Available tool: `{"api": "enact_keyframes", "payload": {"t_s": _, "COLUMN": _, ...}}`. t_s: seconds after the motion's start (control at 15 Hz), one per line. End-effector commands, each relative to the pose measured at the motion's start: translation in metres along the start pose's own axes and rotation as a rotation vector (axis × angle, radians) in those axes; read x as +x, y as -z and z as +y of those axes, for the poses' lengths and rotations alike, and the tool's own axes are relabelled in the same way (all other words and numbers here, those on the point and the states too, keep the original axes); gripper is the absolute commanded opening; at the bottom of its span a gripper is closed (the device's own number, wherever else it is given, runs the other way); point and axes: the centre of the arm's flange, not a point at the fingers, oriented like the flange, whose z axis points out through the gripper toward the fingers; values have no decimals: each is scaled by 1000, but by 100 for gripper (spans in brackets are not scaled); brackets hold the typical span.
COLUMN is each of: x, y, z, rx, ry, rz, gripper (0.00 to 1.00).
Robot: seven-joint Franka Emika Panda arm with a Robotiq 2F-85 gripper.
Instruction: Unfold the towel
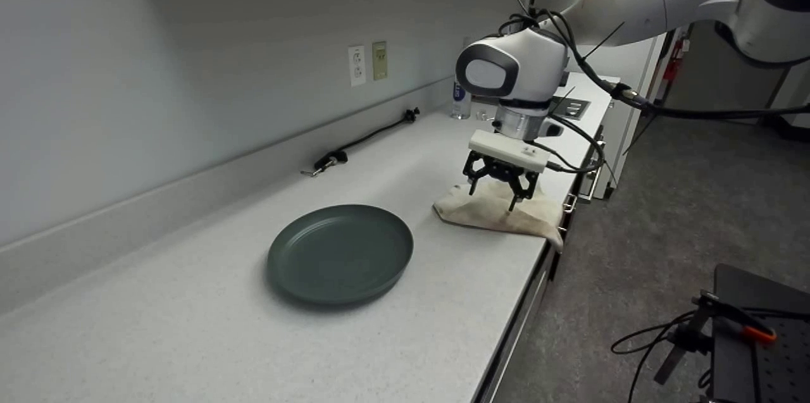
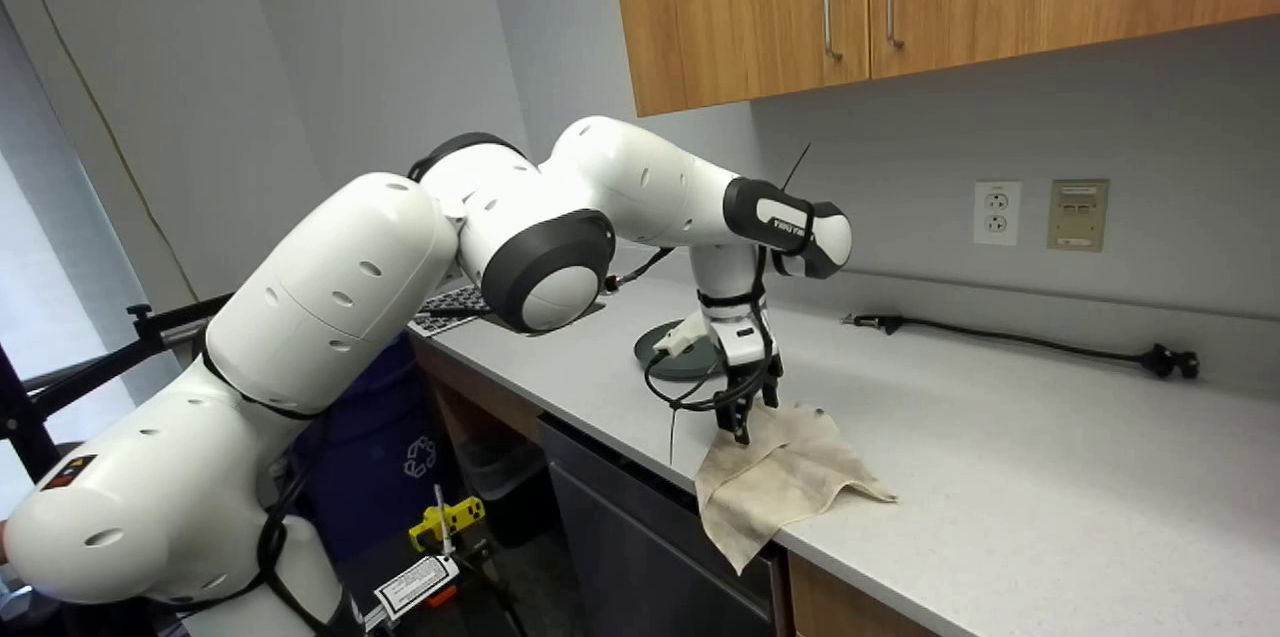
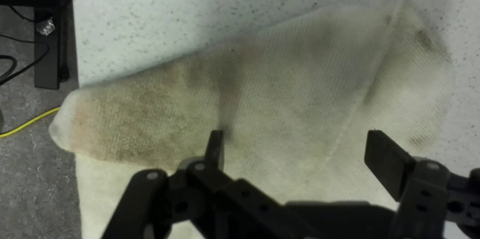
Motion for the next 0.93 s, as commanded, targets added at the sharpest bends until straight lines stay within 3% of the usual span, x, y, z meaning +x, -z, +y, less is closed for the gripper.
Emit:
{"api": "enact_keyframes", "payload": {"t_s": 0.0, "x": 9, "y": -10, "z": -22, "rx": -24, "ry": 7, "rz": -20, "gripper": 94}}
{"api": "enact_keyframes", "payload": {"t_s": 0.13, "x": 10, "y": -12, "z": -22, "rx": -22, "ry": 1, "rz": -21, "gripper": 90}}
{"api": "enact_keyframes", "payload": {"t_s": 0.27, "x": 10, "y": -11, "z": -22, "rx": -16, "ry": -5, "rz": -20, "gripper": 79}}
{"api": "enact_keyframes", "payload": {"t_s": 0.33, "x": 10, "y": -10, "z": -22, "rx": -12, "ry": -8, "rz": -17, "gripper": 64}}
{"api": "enact_keyframes", "payload": {"t_s": 0.87, "x": -9, "y": 5, "z": -22, "rx": 11, "ry": 6, "rz": 13, "gripper": 3}}
